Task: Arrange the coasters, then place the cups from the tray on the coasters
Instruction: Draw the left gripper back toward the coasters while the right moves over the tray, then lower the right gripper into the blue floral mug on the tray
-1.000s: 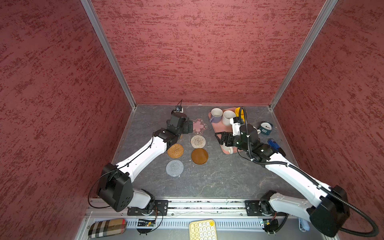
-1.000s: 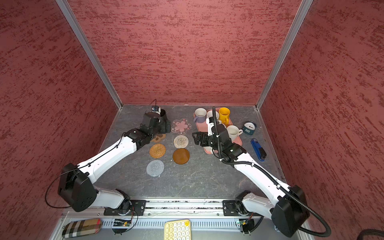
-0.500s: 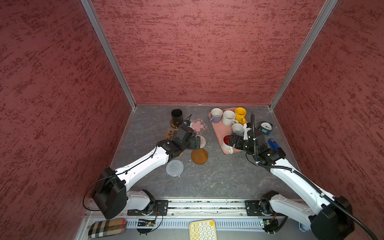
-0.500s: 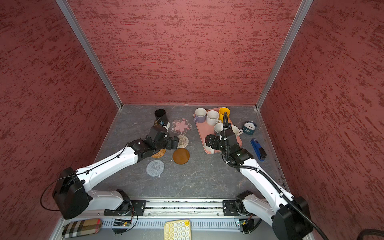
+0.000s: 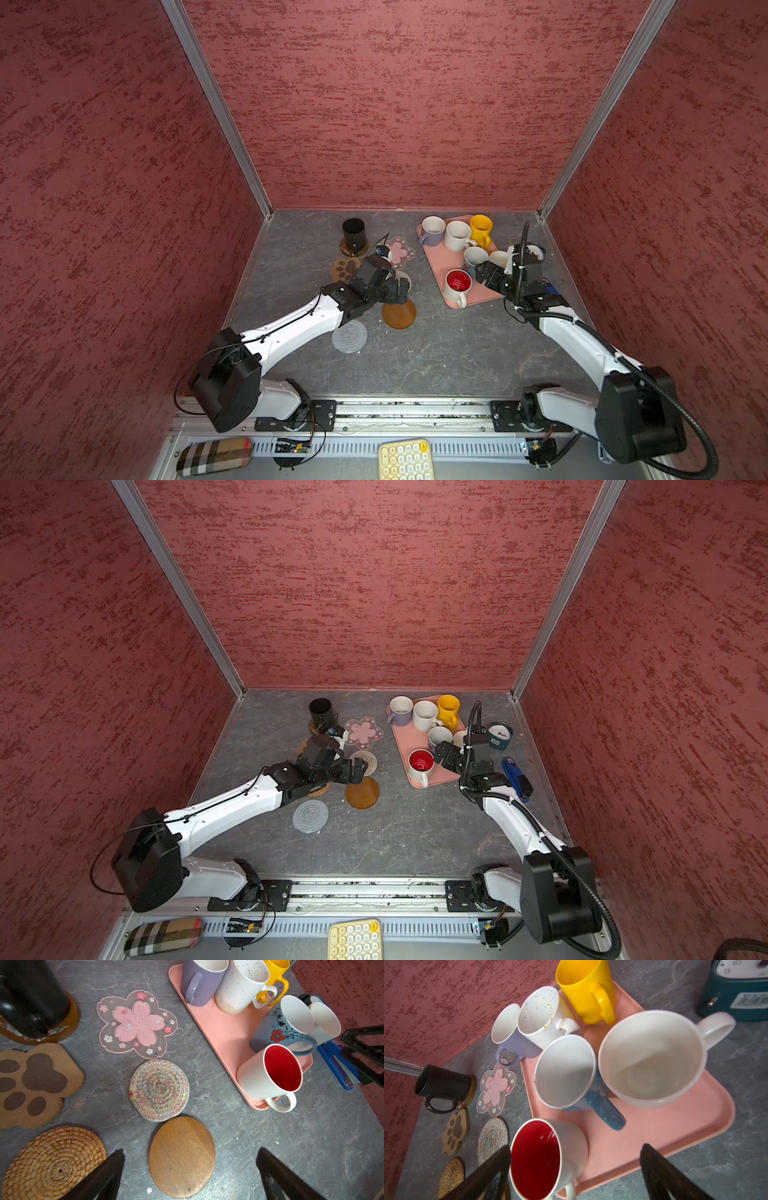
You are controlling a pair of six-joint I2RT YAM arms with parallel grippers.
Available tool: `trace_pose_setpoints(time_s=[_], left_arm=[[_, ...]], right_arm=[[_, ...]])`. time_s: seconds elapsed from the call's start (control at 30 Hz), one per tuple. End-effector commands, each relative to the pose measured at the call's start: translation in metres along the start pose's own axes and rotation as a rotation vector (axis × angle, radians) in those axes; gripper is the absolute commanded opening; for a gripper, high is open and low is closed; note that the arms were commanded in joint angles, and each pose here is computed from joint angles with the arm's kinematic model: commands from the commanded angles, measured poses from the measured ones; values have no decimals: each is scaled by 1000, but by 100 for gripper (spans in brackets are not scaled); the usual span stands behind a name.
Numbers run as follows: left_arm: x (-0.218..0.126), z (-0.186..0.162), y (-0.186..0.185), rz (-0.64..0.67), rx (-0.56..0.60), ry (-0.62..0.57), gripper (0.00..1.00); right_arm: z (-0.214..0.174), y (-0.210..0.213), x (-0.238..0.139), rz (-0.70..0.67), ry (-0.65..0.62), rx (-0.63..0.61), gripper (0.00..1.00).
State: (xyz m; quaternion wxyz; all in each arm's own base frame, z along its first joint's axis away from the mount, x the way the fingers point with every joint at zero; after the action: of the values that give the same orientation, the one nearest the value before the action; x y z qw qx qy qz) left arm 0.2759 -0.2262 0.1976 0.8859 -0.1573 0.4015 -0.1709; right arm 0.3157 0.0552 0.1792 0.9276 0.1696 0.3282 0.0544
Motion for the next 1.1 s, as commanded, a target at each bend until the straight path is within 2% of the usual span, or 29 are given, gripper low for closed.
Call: trace_pose_setpoints(time_s=[0.0,0.4,0.6,1.07], left_arm=[[6,4,-8,-60,-1,-20,100],[21,-1,-10,-83,-13,10,100],[21,5,-12,-85,-12,-12,100],[29,19,-16,-102,-11,-16,100]], right_arm=[[18,8,3,58,-45,-41,97],[18,6,16,55,-29,-97,97],[21,3,23,44,-30,-104,97],[16,13,33,148,-12,-144,94]])
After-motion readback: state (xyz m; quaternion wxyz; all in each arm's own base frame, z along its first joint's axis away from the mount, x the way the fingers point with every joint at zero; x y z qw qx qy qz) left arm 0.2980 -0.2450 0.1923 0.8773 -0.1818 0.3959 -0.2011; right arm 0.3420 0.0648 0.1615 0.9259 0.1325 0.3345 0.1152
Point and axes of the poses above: each gripper's point midway between its finger pads, its own x axis out along the fingers, its own y axis along the line the jaws close on, z = x × y, the point moved 6 cm from there along -x, back along the fingers, and after that the axes turned 11 degrees about -x, right-handed, at the moved point
